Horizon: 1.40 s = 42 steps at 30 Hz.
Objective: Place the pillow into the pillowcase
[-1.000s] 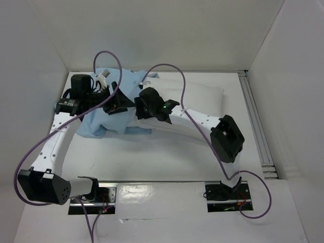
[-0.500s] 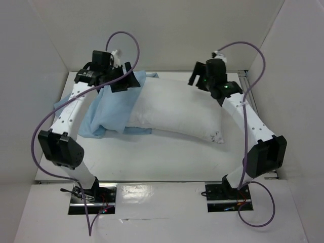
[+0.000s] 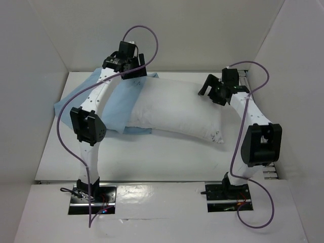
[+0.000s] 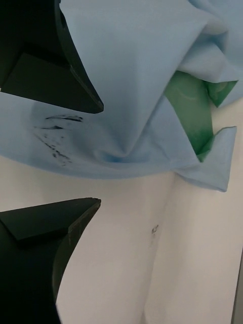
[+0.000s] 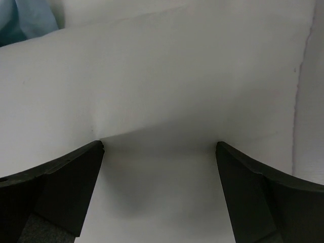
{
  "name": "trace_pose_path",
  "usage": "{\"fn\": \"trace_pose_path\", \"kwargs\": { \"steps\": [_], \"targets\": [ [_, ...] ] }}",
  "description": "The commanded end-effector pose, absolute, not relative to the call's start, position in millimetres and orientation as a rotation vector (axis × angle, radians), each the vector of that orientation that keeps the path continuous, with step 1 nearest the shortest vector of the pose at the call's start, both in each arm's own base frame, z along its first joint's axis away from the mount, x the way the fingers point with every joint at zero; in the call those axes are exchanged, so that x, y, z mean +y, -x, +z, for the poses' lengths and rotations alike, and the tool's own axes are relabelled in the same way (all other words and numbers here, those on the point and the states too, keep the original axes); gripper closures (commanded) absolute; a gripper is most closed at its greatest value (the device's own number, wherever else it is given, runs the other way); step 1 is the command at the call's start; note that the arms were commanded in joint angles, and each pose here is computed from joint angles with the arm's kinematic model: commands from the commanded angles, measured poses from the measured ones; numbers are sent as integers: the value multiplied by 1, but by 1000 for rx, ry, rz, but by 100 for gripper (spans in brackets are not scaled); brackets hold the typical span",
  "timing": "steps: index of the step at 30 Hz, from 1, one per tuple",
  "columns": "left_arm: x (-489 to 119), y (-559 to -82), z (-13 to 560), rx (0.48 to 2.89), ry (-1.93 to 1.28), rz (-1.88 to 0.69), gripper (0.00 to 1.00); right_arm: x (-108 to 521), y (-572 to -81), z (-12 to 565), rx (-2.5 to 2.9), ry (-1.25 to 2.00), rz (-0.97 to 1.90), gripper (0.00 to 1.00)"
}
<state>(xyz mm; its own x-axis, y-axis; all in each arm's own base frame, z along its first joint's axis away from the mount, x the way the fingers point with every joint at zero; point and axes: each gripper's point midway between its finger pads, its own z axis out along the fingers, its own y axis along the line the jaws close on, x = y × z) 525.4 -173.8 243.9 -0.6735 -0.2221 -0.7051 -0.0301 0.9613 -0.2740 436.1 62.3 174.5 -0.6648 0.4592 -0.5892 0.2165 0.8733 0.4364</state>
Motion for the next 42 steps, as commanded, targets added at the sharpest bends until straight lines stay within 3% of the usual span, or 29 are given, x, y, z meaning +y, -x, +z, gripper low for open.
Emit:
{"fn": "trace_pose_path", "kwargs": {
  "steps": [1, 4, 5, 6, 7, 11, 18, 19, 22, 26, 30, 35, 39, 40, 42],
  "targets": [
    [-174, -538, 240, 2287, 124, -253, 20, 88, -438, 162, 2332, -403, 562, 0],
    [-191, -540, 227, 2325, 77, -346, 40, 100, -437, 149, 2358, -373, 615, 0],
    [-196, -539, 223, 2339, 63, -374, 56, 109, -437, 152, 2350, -344, 639, 0],
    [-198, -540, 224, 2330, 58, -388, 93, 116, -438, 150, 2351, -321, 689, 2],
    [-201, -541, 226, 2323, 52, -403, 100, 122, -436, 147, 2357, -291, 729, 7],
    [-222, -534, 282, 2200, -16, -583, 100, 159, -435, 191, 2236, -100, 915, 98],
    [-248, -463, 448, 1860, -134, -973, 100, 160, -403, 404, 1766, 145, 778, 100],
    [-245, -441, 481, 1786, -152, -1011, 100, 158, -397, 422, 1724, 155, 776, 100],
    [-262, -409, 507, 1728, -185, -1130, 100, 159, -374, 449, 1668, 179, 783, 100],
    [-303, -389, 490, 1772, -247, -1238, 100, 200, -348, 413, 1736, 194, 917, 100],
    [-345, -416, 420, 1935, -256, -1276, 100, 239, -326, 338, 1909, 174, 980, 100],
    [-371, -455, 301, 2197, -216, -1224, 100, 224, -311, 269, 2029, 64, 894, 100],
    [-362, -453, 307, 2187, -257, -1192, 46, 208, -309, 242, 2118, 32, 818, 99],
    [-358, -454, 321, 2145, -271, -1159, 23, 204, -311, 241, 2128, 44, 794, 89],
    [-337, -455, 342, 2106, -260, -1103, 3, 195, -318, 238, 2167, 46, 722, 65]
  ]
}}
